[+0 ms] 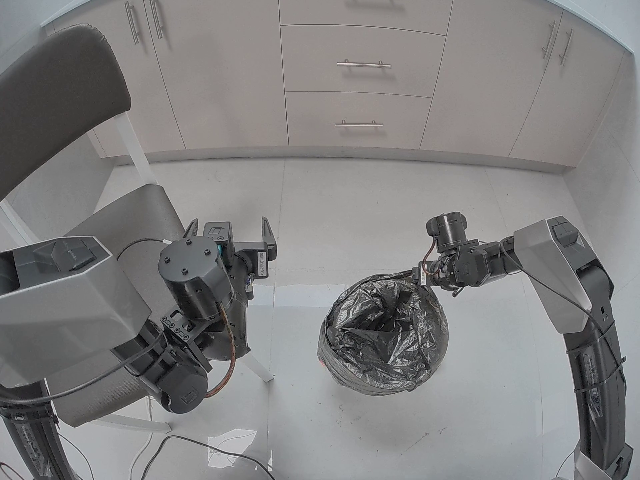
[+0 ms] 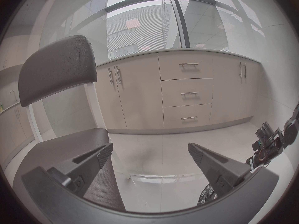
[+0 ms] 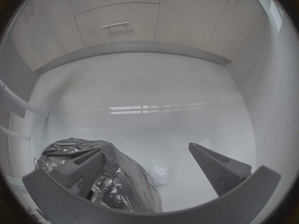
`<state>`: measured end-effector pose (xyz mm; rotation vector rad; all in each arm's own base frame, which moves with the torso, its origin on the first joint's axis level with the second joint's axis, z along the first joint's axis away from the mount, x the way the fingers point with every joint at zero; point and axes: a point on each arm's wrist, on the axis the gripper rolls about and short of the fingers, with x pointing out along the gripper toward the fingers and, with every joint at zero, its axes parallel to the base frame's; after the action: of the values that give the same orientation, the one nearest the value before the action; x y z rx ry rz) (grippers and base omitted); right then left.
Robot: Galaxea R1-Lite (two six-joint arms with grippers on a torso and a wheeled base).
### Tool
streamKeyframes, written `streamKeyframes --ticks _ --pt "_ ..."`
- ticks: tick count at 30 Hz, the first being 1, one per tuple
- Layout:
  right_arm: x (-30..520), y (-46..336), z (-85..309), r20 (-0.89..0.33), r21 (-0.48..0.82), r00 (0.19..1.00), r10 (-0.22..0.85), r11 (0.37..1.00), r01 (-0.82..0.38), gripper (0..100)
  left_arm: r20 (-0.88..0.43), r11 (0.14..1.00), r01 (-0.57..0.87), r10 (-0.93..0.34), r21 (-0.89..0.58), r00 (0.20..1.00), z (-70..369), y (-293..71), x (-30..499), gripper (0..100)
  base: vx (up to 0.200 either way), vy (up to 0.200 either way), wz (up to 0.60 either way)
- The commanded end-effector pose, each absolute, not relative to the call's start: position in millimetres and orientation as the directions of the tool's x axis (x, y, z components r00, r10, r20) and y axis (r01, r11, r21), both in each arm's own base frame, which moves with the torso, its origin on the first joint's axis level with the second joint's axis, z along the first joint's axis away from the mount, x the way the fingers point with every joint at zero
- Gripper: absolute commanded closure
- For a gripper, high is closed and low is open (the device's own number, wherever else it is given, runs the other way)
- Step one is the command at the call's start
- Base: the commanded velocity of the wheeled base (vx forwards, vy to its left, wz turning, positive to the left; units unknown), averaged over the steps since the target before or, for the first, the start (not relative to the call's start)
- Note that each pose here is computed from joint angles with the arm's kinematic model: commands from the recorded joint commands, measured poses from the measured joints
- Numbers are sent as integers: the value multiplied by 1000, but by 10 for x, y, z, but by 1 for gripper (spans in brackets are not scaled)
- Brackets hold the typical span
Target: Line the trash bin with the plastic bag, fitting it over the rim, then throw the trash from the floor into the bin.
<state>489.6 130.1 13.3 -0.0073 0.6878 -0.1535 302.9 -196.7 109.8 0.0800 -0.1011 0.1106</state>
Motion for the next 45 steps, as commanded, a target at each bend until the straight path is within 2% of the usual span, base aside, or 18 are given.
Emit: streamKeyframes --ticks 1,12,21,27,36,41,45 --pt "4947 1232 2 -642 -63 750 -157 986 153 0 102 990 -115 107 76 989 1083 -1969 3034 0 0 0 0" --pt "5070 1193 -247 -648 -54 745 -158 985 161 0 101 990 -115 107 77 989 1078 -1970 3035 0 0 0 0" --pt "5068 1226 -98 -640 7 761 -110 989 149 0 100 990 -115 106 78 989 1072 -1971 3036 0 0 0 0" --pt "5092 1084 24 -626 8 769 -128 985 171 0 100 990 -113 105 79 989 1072 -1971 3036 0 0 0 0" --pt "5157 836 -3 -623 10 766 -162 977 215 0 98 990 -113 105 81 990 1061 -1973 3039 0 0 0 0" --pt "5111 890 36 -638 50 764 -99 984 169 0 91 990 -112 104 87 990 1025 -1981 3050 0 0 0 0" --pt "5010 1116 56 -662 67 750 -13 995 77 0 89 990 -112 104 89 991 1014 -1982 3053 0 0 0 0"
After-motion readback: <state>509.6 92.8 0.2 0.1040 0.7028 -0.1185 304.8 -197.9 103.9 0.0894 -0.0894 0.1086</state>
